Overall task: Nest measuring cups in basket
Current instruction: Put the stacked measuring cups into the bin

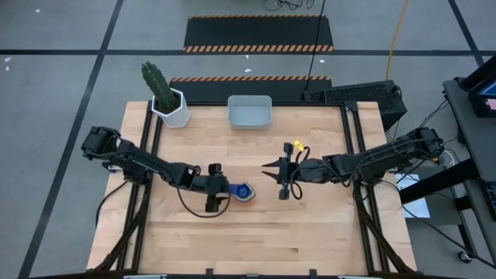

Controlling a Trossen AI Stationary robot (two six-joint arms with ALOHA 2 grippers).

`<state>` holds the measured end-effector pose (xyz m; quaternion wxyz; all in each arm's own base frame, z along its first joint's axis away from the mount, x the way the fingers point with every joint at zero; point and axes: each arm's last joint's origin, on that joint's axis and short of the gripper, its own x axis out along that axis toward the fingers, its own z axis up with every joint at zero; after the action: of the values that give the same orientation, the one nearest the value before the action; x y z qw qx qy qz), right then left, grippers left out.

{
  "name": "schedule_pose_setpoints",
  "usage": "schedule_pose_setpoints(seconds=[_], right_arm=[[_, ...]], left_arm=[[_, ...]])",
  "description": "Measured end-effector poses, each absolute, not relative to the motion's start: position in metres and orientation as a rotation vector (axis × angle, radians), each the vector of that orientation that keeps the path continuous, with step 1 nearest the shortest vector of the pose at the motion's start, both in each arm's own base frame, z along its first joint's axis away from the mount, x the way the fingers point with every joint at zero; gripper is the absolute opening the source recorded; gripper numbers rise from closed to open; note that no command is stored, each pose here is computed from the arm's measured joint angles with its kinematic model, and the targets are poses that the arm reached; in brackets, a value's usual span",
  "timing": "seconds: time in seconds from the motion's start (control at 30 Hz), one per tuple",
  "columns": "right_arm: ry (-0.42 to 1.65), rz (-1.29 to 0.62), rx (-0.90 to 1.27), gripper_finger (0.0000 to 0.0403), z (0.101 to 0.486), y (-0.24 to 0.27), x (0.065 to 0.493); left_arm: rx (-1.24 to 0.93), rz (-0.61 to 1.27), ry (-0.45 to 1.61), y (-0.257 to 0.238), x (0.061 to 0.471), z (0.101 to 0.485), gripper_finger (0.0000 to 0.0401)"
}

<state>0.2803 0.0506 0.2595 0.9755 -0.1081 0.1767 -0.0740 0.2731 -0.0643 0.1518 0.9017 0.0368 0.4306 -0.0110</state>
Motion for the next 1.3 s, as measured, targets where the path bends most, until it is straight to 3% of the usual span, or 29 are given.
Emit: schedule_pose_setpoints(seconds=[0.67, 1.3], right_arm=[[0.35, -0.148, -0.218, 0.008, 0.26, 0.051, 0.28], [0.356, -0.141, -0.222, 0.008, 0.26, 0.053, 0.28]], left_arm=[[0.043, 0.014, 0.976, -0.063, 0.277, 0.127, 0.0271], [0.037, 0.037, 0.798, -0.068, 0.271, 0.117, 0.0271]])
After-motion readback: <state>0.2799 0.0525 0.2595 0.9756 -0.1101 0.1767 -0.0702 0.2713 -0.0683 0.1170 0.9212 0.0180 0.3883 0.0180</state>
